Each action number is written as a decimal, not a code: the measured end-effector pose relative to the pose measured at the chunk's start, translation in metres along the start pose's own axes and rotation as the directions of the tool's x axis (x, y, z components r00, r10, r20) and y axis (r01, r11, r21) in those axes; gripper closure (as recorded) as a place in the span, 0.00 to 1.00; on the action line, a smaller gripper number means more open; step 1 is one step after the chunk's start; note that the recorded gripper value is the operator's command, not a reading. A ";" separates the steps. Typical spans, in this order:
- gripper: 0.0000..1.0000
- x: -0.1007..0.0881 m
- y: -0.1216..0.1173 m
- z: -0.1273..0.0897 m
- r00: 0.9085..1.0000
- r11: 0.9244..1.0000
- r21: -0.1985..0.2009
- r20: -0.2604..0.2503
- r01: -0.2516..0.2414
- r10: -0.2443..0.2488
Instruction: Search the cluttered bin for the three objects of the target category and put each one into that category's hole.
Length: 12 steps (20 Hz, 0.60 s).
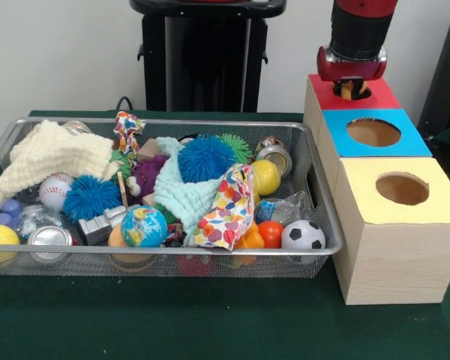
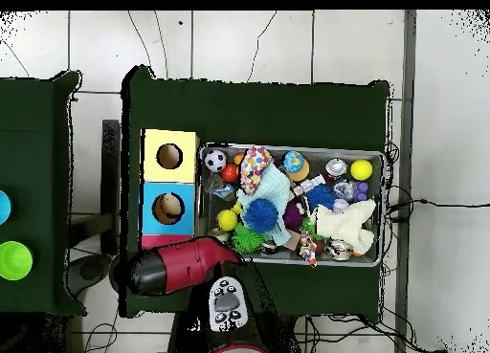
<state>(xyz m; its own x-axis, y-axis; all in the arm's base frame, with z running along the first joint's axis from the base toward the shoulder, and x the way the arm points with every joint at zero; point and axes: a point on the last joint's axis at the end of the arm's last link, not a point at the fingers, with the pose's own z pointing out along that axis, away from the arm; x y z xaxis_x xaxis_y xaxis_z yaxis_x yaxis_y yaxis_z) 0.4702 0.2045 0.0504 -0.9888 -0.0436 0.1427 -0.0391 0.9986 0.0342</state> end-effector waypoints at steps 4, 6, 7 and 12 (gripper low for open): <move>0.00 0.002 0.011 0.003 1.000 1.000 -0.006 0.017 0.025 -0.025; 0.00 0.003 0.011 0.003 0.999 1.000 -0.006 0.022 0.025 -0.025; 0.00 0.003 0.011 0.003 0.999 1.000 -0.007 0.025 0.025 -0.025; 0.00 0.004 0.010 0.003 0.999 1.000 -0.010 0.040 0.024 -0.023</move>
<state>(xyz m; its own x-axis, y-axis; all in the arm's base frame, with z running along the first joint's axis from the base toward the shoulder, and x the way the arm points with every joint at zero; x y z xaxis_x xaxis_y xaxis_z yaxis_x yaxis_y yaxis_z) 0.4650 0.2146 0.0488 -0.9926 -0.0655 0.1026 -0.0609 0.9970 0.0477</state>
